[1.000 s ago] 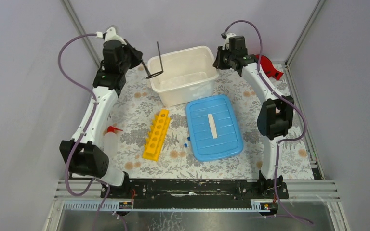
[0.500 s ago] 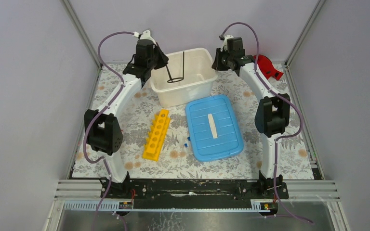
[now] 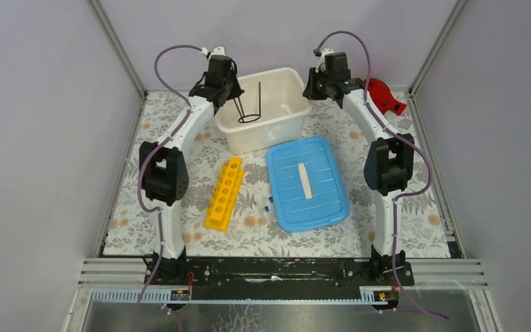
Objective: Organize the chemistry lab equipment
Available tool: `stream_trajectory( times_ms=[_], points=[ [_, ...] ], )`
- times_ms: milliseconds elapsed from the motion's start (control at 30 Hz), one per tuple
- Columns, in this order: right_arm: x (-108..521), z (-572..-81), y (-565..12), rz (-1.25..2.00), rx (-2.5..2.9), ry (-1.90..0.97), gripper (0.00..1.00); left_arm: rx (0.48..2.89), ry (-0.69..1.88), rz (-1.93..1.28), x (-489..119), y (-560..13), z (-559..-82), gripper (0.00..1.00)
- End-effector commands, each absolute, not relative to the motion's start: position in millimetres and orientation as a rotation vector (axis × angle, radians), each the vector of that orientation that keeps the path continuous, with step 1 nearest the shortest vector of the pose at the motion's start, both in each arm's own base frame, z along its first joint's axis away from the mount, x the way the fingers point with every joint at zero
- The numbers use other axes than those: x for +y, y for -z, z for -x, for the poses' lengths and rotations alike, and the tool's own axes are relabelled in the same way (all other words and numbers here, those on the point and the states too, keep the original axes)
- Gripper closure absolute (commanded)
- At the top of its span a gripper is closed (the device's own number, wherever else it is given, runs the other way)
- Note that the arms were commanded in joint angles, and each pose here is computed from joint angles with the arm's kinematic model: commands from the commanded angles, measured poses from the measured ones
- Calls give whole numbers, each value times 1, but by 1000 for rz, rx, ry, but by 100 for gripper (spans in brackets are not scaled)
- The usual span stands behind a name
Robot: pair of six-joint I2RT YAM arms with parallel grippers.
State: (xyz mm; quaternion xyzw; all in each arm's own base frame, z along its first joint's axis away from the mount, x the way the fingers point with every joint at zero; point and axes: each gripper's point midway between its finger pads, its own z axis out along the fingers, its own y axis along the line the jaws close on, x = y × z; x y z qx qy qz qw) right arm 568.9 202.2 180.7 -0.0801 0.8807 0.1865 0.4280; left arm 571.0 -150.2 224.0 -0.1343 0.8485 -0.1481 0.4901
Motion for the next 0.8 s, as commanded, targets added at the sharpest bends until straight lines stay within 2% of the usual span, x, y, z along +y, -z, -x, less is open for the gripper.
stream_trajectory(
  times_ms=[0, 333, 500, 633, 767],
  points=[
    [207, -578, -186, 224, 2171, -466, 100, 2112, 274, 404, -132, -204, -579, 93],
    [207, -584, -171, 216, 2191, -453, 100, 2174, 285, 456, -117, -167, -586, 72],
    [207, -585, -162, 212, 2202, -454, 100, 2183, 299, 463, -114, -162, -586, 56],
    [207, -585, -164, 209, 2195, -452, 100, 2143, 343, 457, -118, -182, -586, 47],
    [203, -588, -167, 199, 2187, -433, 100, 2003, 427, 442, -122, -238, -584, 39]
  ],
)
